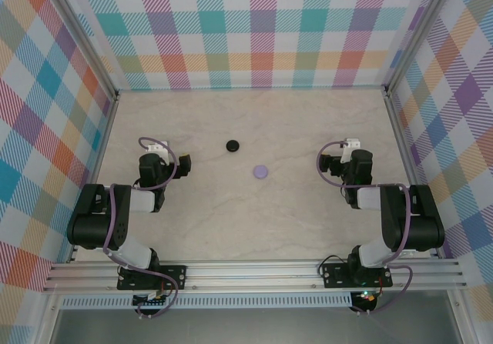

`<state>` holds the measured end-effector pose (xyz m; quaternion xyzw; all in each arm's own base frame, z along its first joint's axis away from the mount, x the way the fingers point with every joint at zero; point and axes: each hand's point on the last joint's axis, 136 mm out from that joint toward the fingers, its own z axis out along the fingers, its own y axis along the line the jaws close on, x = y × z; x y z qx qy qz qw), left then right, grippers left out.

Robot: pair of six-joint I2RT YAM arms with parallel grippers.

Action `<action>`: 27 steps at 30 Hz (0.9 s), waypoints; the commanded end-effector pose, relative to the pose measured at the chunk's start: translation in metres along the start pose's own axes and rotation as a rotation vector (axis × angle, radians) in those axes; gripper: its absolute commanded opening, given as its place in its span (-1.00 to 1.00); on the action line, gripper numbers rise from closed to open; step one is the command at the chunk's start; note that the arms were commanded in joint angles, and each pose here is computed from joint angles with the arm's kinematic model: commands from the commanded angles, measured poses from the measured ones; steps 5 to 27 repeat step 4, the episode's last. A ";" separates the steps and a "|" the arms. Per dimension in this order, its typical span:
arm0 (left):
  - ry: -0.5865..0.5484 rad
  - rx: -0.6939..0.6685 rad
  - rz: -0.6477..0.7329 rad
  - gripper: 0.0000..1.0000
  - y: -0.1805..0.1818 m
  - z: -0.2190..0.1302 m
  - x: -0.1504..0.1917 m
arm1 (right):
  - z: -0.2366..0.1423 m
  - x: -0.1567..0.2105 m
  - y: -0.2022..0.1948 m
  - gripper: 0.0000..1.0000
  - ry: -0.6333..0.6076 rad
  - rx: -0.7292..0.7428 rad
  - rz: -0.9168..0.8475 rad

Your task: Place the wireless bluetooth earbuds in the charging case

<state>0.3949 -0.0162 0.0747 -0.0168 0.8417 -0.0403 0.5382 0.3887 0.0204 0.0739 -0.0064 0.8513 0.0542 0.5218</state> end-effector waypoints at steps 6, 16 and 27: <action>-0.007 -0.001 0.001 1.00 -0.002 0.002 -0.005 | 0.000 -0.019 0.002 1.00 -0.066 -0.017 -0.014; -0.007 -0.001 0.001 1.00 -0.002 0.002 -0.005 | 0.000 -0.019 0.002 1.00 -0.066 -0.017 -0.014; -0.007 -0.001 0.001 1.00 -0.002 0.002 -0.005 | 0.000 -0.019 0.002 1.00 -0.066 -0.017 -0.014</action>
